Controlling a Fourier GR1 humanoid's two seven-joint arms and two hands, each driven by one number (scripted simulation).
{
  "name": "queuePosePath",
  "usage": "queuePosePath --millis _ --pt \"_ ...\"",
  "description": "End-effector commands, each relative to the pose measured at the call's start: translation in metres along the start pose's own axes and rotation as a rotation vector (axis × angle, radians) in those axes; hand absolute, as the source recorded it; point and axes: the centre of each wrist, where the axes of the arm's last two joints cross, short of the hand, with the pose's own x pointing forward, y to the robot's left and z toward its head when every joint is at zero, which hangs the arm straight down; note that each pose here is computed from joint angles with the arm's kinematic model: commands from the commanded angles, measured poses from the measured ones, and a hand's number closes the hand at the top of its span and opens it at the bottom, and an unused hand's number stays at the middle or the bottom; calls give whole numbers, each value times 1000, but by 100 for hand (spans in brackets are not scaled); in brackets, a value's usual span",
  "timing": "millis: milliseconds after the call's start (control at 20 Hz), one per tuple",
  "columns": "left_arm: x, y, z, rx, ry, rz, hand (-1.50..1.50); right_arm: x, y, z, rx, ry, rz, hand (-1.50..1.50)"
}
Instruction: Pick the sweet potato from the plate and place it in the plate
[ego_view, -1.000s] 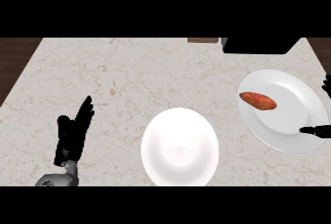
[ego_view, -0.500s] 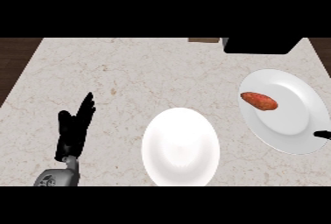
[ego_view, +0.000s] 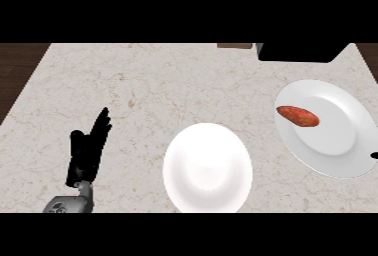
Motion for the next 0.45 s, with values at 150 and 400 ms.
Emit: queuePosePath --millis 150,400 --pt "3 0 3 3 7 12 0 3 -11 1 -43 8 20 -150" --pt "2 -5 1 -15 -2 6 0 -12 -14 24 -72 36 49 -150"
